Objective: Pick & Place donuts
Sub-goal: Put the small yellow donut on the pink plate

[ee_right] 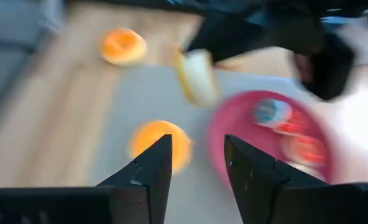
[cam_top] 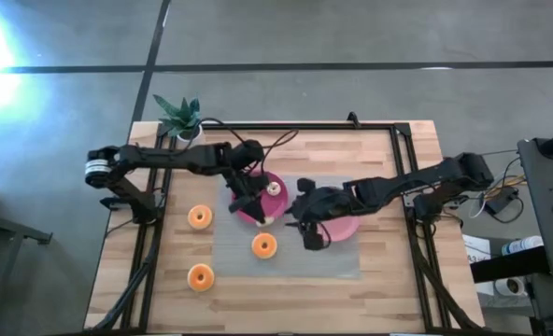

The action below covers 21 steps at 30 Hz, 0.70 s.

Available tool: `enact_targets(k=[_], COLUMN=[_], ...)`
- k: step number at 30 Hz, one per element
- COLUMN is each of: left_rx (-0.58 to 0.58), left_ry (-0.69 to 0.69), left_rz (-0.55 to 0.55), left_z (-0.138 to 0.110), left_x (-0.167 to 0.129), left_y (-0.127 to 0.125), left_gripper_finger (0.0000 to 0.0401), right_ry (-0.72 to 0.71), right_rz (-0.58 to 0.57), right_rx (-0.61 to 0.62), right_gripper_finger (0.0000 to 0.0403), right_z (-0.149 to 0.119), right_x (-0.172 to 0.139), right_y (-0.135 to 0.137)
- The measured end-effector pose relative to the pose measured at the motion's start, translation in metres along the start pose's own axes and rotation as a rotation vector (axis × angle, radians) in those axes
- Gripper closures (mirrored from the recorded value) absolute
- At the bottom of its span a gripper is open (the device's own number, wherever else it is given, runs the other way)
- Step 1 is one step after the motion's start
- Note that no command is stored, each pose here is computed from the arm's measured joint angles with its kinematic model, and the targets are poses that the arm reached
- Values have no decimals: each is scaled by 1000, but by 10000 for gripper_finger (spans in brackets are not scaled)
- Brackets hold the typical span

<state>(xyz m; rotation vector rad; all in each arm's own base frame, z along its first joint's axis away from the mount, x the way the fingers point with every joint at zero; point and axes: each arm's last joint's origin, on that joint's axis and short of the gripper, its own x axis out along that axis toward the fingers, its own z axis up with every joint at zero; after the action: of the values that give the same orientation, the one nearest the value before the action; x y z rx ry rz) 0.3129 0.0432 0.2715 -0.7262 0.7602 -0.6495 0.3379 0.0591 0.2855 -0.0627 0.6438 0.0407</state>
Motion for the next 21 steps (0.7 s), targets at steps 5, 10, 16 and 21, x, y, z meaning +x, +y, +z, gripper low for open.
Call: enact_targets(k=[5, 10, 16, 21], left_rx=[21, 41, 55, 61], left_ry=[-45, -88, -119, -111], left_rz=[-50, -73, -74, -54], left_z=[8, 15, 19, 17], left_x=[-1, -1, -2, -1], left_y=[-6, -10, -12, -10], left_gripper_finger=[401, 401, 401, 401], right_ry=[-7, -42, -34, -31], right_rz=[-94, -102, -94, -89], right_rx=[-116, -93, -96, -91], right_gripper_finger=[227, 195, 189, 188], right_z=[17, 26, 26, 25], right_x=[-8, -10, -4, -3], right_y=[2, 0, 2, 3])
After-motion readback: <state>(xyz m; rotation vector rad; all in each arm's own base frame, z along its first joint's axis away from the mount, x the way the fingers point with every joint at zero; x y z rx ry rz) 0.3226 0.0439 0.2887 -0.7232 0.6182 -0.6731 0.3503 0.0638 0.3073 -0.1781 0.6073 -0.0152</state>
